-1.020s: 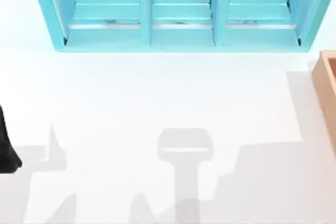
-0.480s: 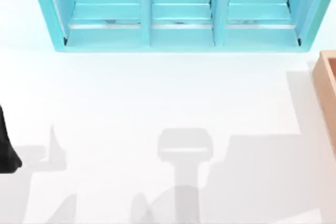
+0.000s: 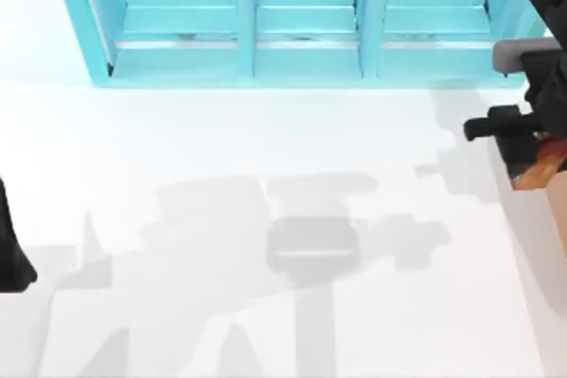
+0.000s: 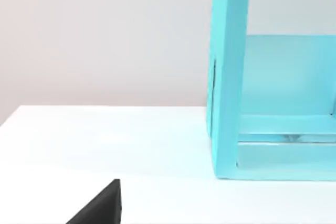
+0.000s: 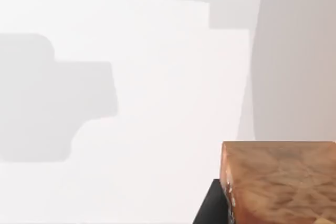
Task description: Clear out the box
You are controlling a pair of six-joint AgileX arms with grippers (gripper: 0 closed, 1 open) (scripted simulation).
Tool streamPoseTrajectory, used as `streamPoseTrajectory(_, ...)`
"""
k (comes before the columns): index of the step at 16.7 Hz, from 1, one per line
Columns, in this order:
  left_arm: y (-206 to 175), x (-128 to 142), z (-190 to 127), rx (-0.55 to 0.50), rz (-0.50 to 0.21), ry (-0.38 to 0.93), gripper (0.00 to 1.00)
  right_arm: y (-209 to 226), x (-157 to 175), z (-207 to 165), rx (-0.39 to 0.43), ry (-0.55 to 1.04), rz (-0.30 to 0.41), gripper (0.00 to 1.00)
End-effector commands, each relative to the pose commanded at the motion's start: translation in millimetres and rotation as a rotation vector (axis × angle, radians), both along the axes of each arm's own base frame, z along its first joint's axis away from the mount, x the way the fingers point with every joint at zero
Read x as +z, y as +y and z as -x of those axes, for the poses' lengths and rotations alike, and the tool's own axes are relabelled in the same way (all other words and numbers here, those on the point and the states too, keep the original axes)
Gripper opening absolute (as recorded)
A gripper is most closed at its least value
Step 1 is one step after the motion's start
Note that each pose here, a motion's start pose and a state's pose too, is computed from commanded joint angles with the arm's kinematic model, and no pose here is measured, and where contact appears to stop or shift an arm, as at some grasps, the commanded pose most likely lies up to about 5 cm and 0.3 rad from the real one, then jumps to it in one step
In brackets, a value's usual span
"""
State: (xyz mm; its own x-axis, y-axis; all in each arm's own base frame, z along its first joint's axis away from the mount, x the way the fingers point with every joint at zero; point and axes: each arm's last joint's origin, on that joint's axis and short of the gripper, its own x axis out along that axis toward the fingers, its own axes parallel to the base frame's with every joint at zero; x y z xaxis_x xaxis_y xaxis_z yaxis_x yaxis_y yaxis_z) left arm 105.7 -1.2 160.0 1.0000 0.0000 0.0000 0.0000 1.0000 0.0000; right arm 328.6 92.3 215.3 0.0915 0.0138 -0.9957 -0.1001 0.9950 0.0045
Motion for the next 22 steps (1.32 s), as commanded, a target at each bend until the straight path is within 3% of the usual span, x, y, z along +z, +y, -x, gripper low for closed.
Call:
streamPoseTrajectory(4, 0, 0, 0, 0.000, 0.000, 0.000, 1.00, 79, -23, 20, -0.015, 0.027, -0.021, 0.00)
streamPoseTrajectory(8, 0, 0, 0, 0.000, 0.000, 0.000, 1.00, 113, -35, 42, -0.084, 0.065, -0.014, 0.00)
streamPoseTrajectory(16, 0, 0, 0, 0.000, 0.000, 0.000, 1.00, 119, -42, 50, -0.116, 0.086, 0.002, 0.00)
streamPoseTrajectory(22, 0, 0, 0, 0.000, 0.000, 0.000, 1.00, 120, -79, 50, -0.112, 0.089, 0.006, 0.00)
